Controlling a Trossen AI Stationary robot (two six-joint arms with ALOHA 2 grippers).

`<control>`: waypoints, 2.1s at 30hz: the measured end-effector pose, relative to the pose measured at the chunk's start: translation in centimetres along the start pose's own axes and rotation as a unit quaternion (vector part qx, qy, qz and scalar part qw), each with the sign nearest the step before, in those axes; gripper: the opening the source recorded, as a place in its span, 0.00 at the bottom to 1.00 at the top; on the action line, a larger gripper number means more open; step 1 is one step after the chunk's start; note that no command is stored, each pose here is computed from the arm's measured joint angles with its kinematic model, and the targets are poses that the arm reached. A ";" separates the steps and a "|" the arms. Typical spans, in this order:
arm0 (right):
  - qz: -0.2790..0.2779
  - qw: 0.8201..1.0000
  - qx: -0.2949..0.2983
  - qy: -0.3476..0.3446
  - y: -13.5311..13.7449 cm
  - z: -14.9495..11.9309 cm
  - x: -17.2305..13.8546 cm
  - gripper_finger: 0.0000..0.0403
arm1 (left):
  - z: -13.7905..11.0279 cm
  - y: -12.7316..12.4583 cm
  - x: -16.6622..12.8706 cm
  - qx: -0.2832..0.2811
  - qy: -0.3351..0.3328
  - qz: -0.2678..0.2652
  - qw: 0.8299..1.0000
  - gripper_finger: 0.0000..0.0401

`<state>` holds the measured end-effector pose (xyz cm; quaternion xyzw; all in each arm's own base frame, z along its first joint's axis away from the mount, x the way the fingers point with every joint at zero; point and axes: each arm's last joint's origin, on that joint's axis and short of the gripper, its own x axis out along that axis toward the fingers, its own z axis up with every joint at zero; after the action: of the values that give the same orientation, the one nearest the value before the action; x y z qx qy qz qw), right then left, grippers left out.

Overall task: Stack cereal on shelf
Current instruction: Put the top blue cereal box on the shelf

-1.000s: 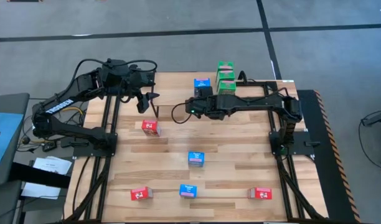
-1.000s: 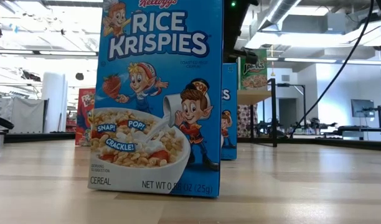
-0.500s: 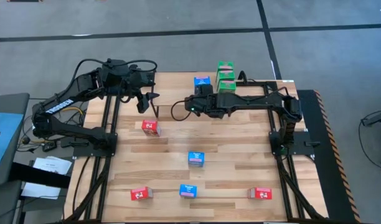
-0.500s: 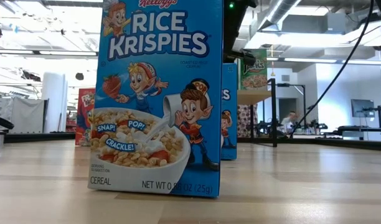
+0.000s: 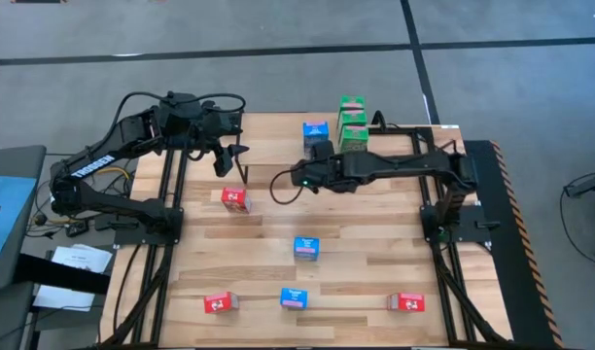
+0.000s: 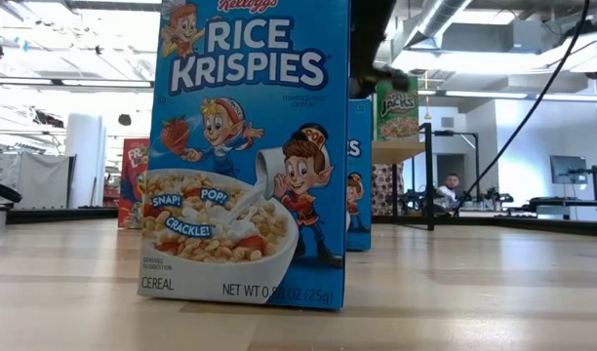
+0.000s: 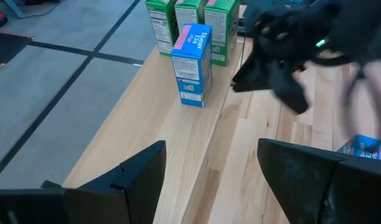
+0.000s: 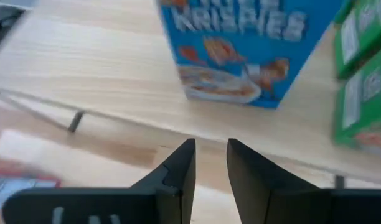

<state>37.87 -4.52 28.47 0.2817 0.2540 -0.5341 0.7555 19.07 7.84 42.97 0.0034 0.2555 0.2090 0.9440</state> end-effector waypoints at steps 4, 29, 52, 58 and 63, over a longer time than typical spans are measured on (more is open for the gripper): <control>0.029 0.998 -0.057 0.021 0.0 0.9 -2.6 0.29 | 0.0 0.0 0.0 0.000 0.000 0.000 1.000 0.60; 0.243 0.840 -0.484 0.039 -2.6 11.0 -4.2 0.29 | 0.0 0.0 0.0 0.000 0.001 0.000 1.000 0.60; 0.224 0.786 -0.553 0.163 -0.9 11.4 -1.6 0.29 | 0.0 0.0 0.0 0.000 0.001 -0.001 1.000 0.60; 0.213 0.791 -0.547 0.175 -0.4 10.8 -0.5 0.29 | 0.0 0.0 0.0 0.000 0.001 -0.001 1.000 0.60; 0.200 0.790 -0.548 0.187 0.0 10.3 0.6 0.29 | 0.0 0.0 0.0 0.000 0.001 -0.001 1.000 0.60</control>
<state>38.92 -12.11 35.39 -0.0412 0.5785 -0.0792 0.8108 19.07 7.84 42.95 0.0029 0.2565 0.2081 0.9439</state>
